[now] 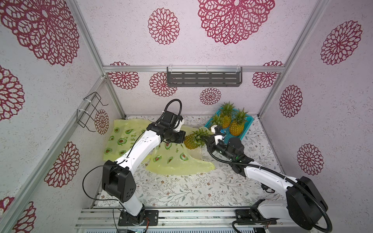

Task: Place the pineapple into a plastic bag & tie a knot
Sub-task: Place the pineapple in the plastic bag.

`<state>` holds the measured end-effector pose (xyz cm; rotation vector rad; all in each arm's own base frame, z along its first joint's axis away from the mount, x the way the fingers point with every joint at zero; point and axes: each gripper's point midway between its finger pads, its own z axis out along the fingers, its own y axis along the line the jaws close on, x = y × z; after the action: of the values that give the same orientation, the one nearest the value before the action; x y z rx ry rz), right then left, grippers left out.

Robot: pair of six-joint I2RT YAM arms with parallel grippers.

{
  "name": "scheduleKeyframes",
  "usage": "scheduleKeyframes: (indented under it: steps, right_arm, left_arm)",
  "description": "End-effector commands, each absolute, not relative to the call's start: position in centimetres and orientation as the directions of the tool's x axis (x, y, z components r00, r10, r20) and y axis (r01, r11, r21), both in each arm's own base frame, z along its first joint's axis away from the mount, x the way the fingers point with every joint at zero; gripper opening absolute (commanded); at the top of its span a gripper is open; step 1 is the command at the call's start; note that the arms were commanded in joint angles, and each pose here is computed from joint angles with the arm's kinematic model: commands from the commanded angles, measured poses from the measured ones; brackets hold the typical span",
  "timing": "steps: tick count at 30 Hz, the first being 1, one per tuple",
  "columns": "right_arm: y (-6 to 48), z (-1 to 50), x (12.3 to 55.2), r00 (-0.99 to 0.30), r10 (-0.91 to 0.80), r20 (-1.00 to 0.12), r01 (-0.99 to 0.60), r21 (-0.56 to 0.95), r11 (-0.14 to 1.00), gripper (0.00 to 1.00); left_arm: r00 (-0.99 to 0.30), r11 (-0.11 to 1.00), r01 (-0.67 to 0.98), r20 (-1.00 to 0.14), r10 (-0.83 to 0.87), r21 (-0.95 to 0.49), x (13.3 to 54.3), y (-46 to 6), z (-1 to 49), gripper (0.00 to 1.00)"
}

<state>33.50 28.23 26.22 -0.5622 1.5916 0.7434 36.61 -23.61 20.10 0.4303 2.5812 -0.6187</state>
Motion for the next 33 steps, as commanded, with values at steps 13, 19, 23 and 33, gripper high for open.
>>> scheduleKeyframes:
  steps: [13,19,23,33]
  right_arm:
    - [31.1,25.3,37.4,-0.125,-0.009,-0.992,-0.704,0.082,0.706,0.0]
    - [32.2,25.8,38.0,-0.201,-0.013,-0.98,-0.706,0.136,0.695,0.44]
    - [32.0,27.8,38.1,-0.251,0.043,-0.967,-0.681,0.208,0.703,0.6]
    - [23.0,28.6,40.1,-0.405,0.15,-0.902,-0.365,0.309,0.878,0.79]
  left_arm:
    - [-0.829,0.819,0.501,-0.426,0.362,-0.28,37.2,-23.6,15.9,0.0]
    - [-0.829,0.837,0.494,-0.419,0.371,-0.237,37.8,-22.4,15.2,0.0]
    - [-0.834,0.851,0.484,-0.405,0.376,-0.207,38.0,-21.4,14.4,0.0]
    - [-0.84,0.865,0.461,-0.411,0.354,-0.199,38.8,-20.7,13.7,0.0]
